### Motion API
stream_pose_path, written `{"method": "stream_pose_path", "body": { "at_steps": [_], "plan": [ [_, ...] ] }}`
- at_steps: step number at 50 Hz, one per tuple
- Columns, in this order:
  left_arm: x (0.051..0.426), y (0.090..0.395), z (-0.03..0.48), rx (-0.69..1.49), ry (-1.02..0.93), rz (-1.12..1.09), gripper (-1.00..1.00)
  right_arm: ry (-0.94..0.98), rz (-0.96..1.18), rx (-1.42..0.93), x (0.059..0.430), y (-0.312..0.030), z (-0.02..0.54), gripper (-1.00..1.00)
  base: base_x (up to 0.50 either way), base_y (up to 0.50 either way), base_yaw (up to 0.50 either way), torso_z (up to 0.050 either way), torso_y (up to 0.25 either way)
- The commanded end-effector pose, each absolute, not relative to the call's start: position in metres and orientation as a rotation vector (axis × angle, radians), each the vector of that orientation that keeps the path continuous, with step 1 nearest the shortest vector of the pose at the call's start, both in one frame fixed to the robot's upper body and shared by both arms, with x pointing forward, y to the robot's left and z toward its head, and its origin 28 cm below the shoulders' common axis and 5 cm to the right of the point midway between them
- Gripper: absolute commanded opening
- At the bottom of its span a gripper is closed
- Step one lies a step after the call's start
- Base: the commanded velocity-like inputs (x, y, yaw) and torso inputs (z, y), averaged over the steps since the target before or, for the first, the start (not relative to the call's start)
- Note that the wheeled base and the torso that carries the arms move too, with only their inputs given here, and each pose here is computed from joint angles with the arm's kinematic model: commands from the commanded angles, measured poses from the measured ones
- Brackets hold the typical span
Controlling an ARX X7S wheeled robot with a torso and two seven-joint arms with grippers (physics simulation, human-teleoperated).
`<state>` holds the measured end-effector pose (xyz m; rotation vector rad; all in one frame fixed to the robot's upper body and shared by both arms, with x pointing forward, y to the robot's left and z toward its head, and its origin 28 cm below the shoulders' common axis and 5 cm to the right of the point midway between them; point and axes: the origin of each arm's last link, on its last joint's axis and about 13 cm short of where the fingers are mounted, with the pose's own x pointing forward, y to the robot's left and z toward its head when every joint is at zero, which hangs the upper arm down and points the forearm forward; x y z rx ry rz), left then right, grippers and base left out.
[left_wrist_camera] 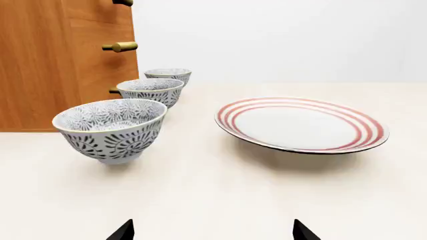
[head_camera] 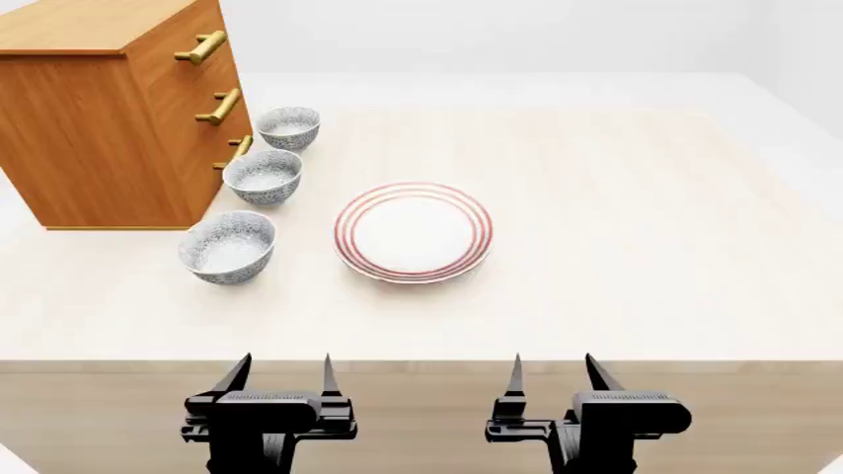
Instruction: Put the bowl in the middle on the plate.
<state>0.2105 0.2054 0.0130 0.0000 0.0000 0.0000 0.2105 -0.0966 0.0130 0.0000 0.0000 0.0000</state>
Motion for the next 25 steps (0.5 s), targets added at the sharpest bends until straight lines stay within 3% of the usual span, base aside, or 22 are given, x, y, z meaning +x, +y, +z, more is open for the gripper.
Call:
{"method": "stream_pose_path", "body": {
  "at_steps": [1, 16, 25],
  "plan": [
    [0.211, 0.205, 0.013, -0.004, 0.012, -0.004, 1.0, 0.007, -0.007, -0.001, 0.211, -0.097, 0.013, 1.0, 0.0, 0.0, 0.0, 0.0, 0.0],
    [0.21, 0.205, 0.02, -0.003, 0.037, -0.016, 1.0, -0.001, 0.003, 0.029, 0.21, -0.098, 0.032, 1.0, 0.0, 0.0, 0.0, 0.0, 0.0],
    [0.233, 0.205, 0.122, 0.018, -0.105, -0.026, 1.0, -0.063, 0.085, 0.009, 0.236, -0.108, 0.137, 1.0, 0.0, 0.0, 0.0, 0.0, 0.0]
  ]
}}
